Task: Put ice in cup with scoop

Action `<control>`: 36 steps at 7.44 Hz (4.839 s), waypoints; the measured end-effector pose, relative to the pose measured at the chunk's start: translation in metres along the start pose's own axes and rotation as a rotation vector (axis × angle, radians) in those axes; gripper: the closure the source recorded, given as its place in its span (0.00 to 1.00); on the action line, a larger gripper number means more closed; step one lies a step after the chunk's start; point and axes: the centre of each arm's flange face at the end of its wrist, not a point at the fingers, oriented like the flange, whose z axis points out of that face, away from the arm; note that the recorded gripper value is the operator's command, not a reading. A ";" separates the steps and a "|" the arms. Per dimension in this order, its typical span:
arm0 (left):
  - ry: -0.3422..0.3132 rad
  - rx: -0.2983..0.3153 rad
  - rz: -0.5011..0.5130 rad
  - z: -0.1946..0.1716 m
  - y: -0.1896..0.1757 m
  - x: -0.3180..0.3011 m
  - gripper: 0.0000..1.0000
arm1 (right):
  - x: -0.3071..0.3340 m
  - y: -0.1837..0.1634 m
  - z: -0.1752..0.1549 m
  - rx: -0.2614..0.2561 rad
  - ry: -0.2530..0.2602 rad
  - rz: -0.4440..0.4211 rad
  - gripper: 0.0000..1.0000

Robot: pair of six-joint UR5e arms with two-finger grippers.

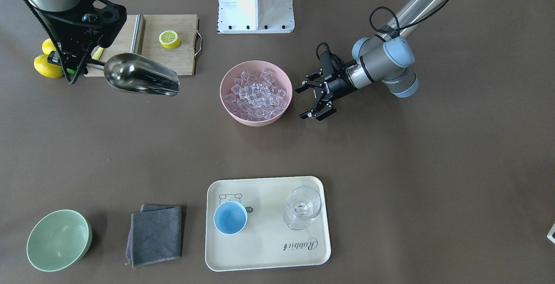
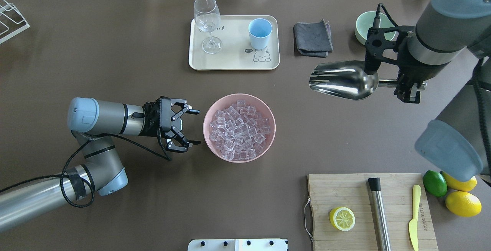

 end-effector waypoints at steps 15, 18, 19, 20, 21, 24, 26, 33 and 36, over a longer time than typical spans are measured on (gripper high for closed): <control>0.092 0.011 -0.081 0.034 -0.018 0.018 0.02 | -0.062 -0.240 0.042 -0.478 -0.103 -0.193 1.00; 0.092 0.011 -0.081 0.034 -0.018 0.018 0.02 | -0.072 -0.254 0.051 -0.496 -0.105 -0.169 1.00; 0.092 0.011 -0.081 0.034 -0.018 0.018 0.02 | -0.073 -0.258 0.055 -0.487 -0.101 -0.161 1.00; 0.092 0.011 -0.081 0.034 -0.018 0.018 0.02 | -0.073 -0.264 0.057 -0.475 -0.095 -0.151 1.00; 0.092 0.011 -0.081 0.034 -0.018 0.018 0.02 | -0.071 -0.271 0.060 -0.458 -0.090 -0.145 1.00; 0.092 0.010 -0.081 0.034 -0.018 0.018 0.02 | -0.072 -0.289 0.068 -0.392 -0.066 -0.088 1.00; 0.092 0.010 -0.080 0.034 -0.017 0.019 0.02 | -0.078 -0.298 0.068 -0.339 -0.066 -0.031 1.00; 0.093 0.008 -0.080 0.034 -0.016 0.019 0.02 | -0.087 -0.281 0.070 -0.164 -0.043 0.069 1.00; 0.097 0.006 -0.079 0.034 -0.015 0.020 0.02 | -0.090 -0.274 0.069 -0.101 -0.041 0.111 1.00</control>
